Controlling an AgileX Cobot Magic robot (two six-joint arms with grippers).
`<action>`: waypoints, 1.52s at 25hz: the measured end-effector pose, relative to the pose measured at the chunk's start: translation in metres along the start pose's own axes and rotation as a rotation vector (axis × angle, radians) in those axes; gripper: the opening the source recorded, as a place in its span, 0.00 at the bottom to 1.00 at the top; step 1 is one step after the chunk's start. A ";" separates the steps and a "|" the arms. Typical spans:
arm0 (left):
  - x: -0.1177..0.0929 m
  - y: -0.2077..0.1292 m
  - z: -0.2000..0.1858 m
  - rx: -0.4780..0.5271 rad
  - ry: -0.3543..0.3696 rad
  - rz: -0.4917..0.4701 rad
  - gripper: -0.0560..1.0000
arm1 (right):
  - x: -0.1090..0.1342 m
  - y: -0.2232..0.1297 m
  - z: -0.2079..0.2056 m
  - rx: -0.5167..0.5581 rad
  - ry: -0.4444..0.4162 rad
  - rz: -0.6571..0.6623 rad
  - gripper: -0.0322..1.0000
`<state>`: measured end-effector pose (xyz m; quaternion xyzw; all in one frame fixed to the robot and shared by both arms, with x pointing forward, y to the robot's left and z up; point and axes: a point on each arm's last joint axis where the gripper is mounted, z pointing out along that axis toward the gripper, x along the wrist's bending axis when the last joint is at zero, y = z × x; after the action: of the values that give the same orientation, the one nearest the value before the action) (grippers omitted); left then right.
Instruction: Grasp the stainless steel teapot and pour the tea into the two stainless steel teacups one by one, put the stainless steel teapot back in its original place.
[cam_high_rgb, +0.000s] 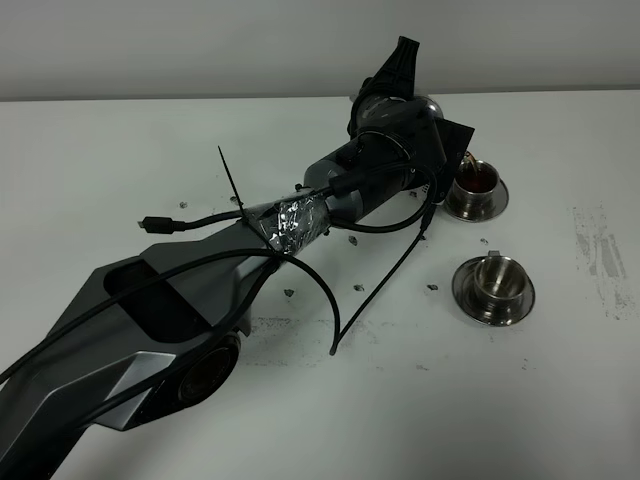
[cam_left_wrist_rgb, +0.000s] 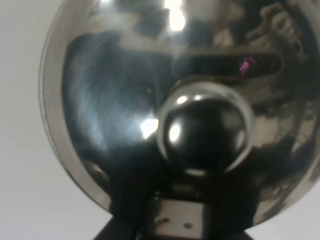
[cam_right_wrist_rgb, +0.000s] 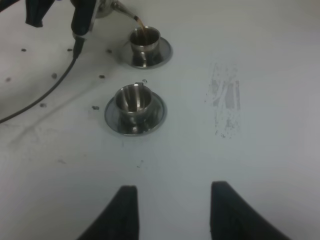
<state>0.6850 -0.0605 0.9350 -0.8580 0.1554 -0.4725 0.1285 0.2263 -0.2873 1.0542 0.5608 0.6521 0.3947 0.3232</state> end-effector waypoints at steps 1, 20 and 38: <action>0.000 0.000 0.000 0.000 0.000 0.000 0.23 | 0.000 0.000 0.000 0.000 0.000 0.001 0.35; -0.002 -0.010 -0.007 -0.056 -0.180 -0.172 0.23 | 0.000 0.000 0.000 0.000 0.000 0.001 0.35; -0.006 -0.068 -0.079 -0.232 -0.571 -0.480 0.23 | 0.000 0.000 0.000 0.000 0.001 0.003 0.35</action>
<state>0.6248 -0.0011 0.9960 -0.9757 -0.0393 -0.2108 -0.0455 0.2263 -0.2872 1.0542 0.5615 0.6515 0.3954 0.3225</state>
